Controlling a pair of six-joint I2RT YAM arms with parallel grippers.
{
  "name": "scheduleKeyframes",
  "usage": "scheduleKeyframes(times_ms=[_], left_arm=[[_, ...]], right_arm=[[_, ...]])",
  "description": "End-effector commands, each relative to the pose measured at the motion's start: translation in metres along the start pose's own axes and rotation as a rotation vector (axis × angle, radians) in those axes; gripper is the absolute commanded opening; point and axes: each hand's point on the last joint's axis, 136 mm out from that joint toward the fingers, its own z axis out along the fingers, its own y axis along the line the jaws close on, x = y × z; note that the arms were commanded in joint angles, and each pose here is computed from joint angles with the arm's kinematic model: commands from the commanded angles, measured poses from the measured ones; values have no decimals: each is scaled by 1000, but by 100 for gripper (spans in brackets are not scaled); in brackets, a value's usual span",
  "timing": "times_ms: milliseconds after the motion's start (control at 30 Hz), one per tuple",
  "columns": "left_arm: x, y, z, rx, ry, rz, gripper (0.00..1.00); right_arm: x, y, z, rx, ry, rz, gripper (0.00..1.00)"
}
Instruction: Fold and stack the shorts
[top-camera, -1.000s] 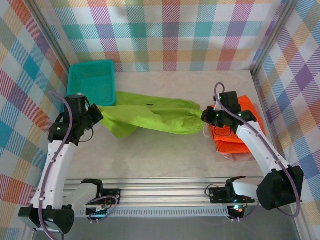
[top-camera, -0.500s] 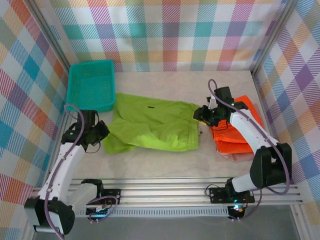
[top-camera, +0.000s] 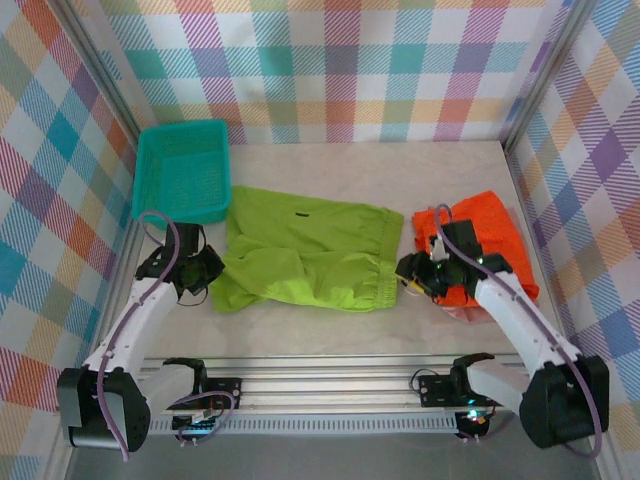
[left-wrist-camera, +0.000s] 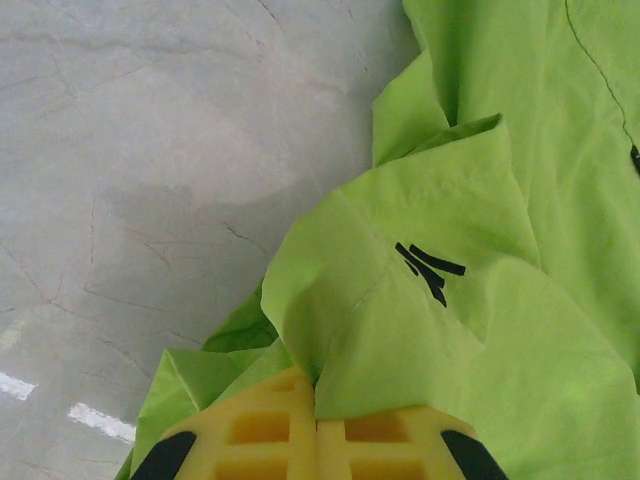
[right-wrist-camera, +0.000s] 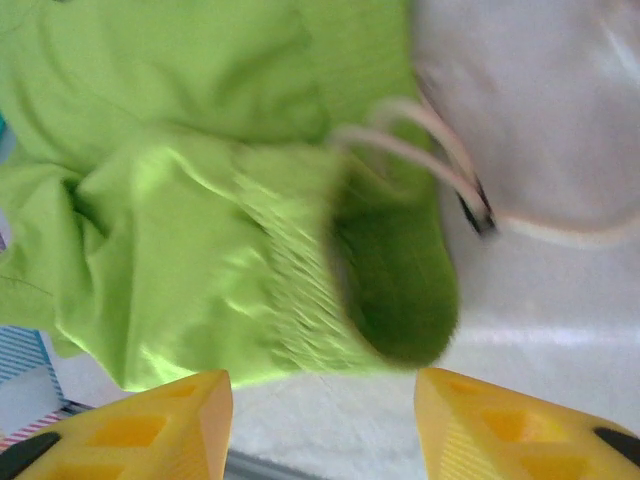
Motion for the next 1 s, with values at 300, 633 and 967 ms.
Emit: scheduleKeyframes(times_ms=[300, 633, 967], left_arm=[[-5, 1, -1, 8, -24, -15, 0], [-3, 2, 0, 5, -21, -9, 0], [-4, 2, -1, 6, -27, -4, 0]], right_arm=[[44, -14, 45, 1, 84, 216, 47], [30, -19, 73, 70, 86, 212, 49], [24, -30, 90, 127, 95, 208, 25]])
